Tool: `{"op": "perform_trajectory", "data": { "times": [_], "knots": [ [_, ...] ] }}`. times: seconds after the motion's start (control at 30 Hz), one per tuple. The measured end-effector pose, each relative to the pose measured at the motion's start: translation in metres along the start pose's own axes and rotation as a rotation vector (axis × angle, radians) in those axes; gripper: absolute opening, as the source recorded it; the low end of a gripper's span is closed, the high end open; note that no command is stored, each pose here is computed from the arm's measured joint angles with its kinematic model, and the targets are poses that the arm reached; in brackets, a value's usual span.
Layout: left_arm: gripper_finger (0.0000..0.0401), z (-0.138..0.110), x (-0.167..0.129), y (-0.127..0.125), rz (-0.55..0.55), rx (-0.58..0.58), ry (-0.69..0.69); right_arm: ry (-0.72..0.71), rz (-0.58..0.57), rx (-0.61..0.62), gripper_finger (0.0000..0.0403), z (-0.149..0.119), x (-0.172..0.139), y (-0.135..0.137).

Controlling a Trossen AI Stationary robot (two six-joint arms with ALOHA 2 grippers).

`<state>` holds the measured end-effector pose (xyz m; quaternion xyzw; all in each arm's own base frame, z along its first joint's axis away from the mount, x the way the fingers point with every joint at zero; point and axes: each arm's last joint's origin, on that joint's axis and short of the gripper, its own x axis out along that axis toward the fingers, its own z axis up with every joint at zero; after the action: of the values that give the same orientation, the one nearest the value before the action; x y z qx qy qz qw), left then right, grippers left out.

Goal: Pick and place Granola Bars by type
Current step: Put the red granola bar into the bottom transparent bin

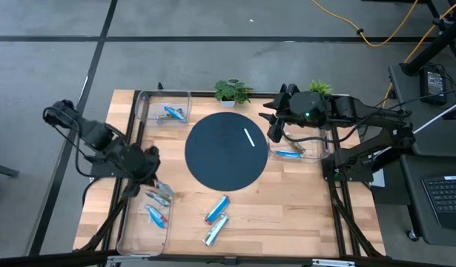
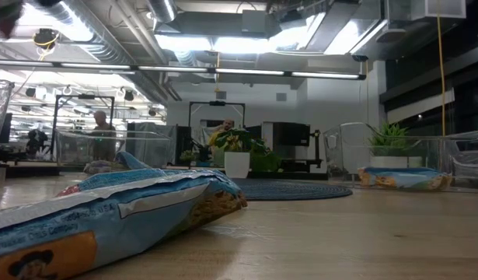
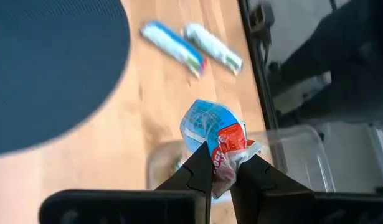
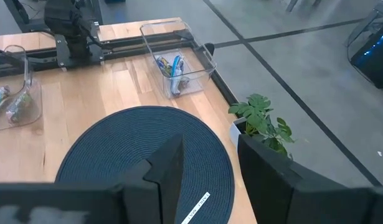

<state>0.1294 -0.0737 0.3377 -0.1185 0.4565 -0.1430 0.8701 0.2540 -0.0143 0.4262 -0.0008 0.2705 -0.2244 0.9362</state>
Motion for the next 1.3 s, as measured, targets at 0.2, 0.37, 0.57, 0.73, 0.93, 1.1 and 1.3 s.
{"op": "perform_trajectory", "data": {
  "times": [0.2, 0.37, 0.57, 0.73, 0.93, 1.1, 1.3],
  "knots": [
    [0.0030, -0.014, 0.024, -0.011, -0.048, -0.013, 0.054, 0.005, 0.000, -0.005, 0.0155, 0.000, 0.002, 0.001],
    [0.0030, -0.024, 0.031, -0.027, -0.077, -0.016, 0.135, 0.005, 0.000, -0.006, 0.0155, 0.000, 0.002, 0.001],
    [0.0031, -0.042, 0.046, -0.050, -0.064, 0.070, 0.259, 0.005, 0.000, -0.007, 0.0155, 0.000, 0.002, 0.001],
    [0.0031, -0.055, 0.064, -0.066, 0.000, 0.126, 0.311, 0.004, -0.001, -0.006, 0.0155, 0.000, 0.002, 0.001],
    [0.0031, -0.069, 0.078, -0.082, 0.039, 0.081, 0.368, 0.004, 0.000, -0.006, 0.0155, 0.000, 0.002, 0.001],
    [0.0031, -0.076, 0.086, -0.098, 0.020, 0.058, 0.320, 0.004, 0.000, -0.001, 0.0155, 0.000, 0.002, 0.001],
    [0.0031, -0.083, 0.094, -0.107, 0.020, 0.041, 0.326, -0.007, 0.001, 0.005, 0.0155, 0.001, 0.002, 0.001]
  ]
}}
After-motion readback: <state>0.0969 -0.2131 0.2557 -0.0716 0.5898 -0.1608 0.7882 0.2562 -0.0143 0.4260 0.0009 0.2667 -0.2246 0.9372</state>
